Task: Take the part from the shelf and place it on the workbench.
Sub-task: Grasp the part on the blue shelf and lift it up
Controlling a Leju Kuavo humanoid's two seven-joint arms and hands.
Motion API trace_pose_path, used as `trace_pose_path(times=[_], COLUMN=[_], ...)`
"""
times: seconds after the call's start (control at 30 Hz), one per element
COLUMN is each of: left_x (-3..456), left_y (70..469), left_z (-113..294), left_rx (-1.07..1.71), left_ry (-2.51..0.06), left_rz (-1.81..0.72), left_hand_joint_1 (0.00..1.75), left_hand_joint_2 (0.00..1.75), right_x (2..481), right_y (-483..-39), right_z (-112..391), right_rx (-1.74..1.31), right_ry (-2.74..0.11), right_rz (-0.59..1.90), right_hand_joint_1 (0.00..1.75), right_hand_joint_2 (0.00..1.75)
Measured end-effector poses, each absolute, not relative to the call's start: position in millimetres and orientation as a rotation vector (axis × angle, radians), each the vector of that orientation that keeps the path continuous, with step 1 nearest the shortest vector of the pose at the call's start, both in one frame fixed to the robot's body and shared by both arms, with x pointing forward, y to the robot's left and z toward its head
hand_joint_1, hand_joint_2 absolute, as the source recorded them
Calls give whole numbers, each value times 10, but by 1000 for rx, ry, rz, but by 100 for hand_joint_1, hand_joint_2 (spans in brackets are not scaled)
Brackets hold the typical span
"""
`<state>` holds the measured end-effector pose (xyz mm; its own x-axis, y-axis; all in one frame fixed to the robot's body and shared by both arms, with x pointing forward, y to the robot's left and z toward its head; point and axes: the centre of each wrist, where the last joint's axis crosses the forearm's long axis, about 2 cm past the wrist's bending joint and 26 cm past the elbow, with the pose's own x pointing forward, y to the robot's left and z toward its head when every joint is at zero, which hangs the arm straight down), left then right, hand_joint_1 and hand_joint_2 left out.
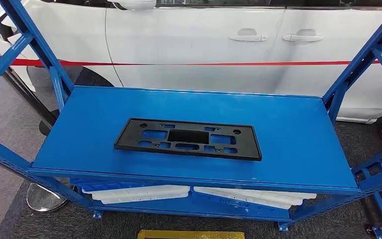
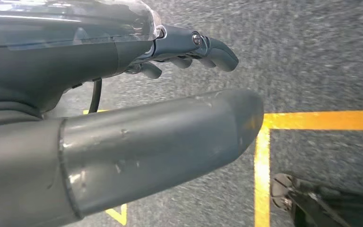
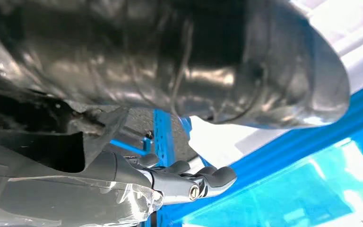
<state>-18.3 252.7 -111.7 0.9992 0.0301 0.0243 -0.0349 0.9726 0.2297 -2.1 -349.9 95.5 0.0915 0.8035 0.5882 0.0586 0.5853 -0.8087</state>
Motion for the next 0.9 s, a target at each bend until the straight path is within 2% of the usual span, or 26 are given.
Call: trace_pose_path(times=[0.17, 0.43, 0.9], left_x=[-195, -193, -195], left_y=[2441, 2376, 2367], left_z=[-1109, -1104, -1103], left_rx=[219, 187, 188], left_ry=[-28, -26, -25], left_rz=[26, 12, 17], left_hand_joint_1=[0, 0, 0], left_hand_joint_2=[0, 0, 0], right_x=[68, 512, 690], right_y=[-3461, -3242, -3120], right_z=[994, 990, 948], right_rx=[-798, -744, -700], right_ry=[-1464, -1687, -1746], right_rz=[664, 623, 621], right_hand_joint_1=[0, 0, 0], right_hand_joint_2=[0, 0, 0])
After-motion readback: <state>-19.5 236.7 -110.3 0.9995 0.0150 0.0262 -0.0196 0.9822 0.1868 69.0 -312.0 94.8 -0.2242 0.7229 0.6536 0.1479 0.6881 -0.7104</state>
